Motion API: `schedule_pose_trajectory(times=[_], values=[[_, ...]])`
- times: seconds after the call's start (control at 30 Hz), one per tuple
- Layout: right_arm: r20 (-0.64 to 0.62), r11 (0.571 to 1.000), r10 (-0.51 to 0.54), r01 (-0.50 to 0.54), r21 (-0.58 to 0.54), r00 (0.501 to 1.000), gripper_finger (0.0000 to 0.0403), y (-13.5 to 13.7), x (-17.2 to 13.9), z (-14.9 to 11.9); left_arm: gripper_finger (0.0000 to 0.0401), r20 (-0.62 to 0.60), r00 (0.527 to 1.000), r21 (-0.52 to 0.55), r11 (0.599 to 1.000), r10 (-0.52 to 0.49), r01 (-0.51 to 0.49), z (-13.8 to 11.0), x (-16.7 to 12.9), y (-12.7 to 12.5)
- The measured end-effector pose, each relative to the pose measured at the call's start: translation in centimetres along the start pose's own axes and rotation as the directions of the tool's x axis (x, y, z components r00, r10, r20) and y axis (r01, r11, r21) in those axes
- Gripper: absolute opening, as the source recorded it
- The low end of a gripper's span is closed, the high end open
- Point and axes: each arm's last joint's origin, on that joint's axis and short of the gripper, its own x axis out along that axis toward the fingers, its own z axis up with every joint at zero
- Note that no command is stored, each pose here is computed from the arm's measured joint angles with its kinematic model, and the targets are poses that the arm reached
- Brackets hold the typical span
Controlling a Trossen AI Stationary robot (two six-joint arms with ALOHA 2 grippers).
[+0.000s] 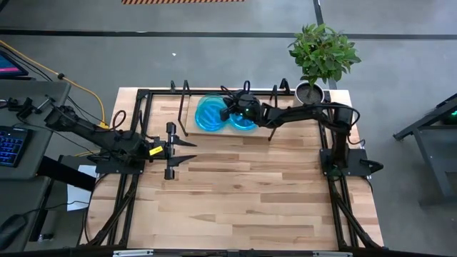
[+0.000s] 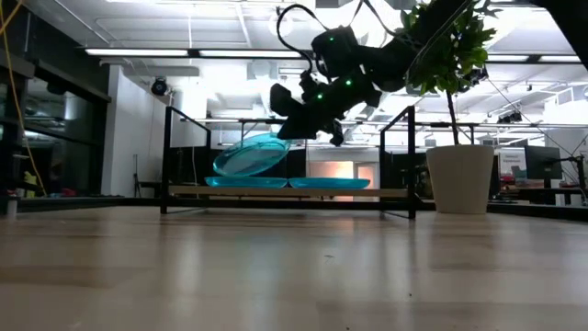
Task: Place and stack plates onto a shelf
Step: Stack the blue plate on top of the blue plate on the shelf, then return to Home Position
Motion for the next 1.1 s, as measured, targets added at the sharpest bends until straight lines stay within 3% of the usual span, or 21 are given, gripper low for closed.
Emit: schedule_pose_trajectory(times=[0.73,0.9,1.1], values=[[-0.028,1.000,-0.017,0.018,0.016,0.999,0.0003,0.04,0.42,-0.29,0.0138,0.000,1.000,-0.004,1.000,0.000,0.000,0.00,0.00,0.01],[-0.028,1.000,-0.016,0.017,0.016,0.999,0.0039,0.04,0.42,-0.29,0.0138,-0.001,1.000,-0.004,1.000,0.000,0.000,-0.01,0.00,0.00],[-0.036,1.000,0.003,-0.002,0.017,0.999,0.0115,0.09,0.42,-0.31,0.0138,0.000,1.000,-0.003,1.000,0.000,0.000,-0.01,0.00,0.00]])
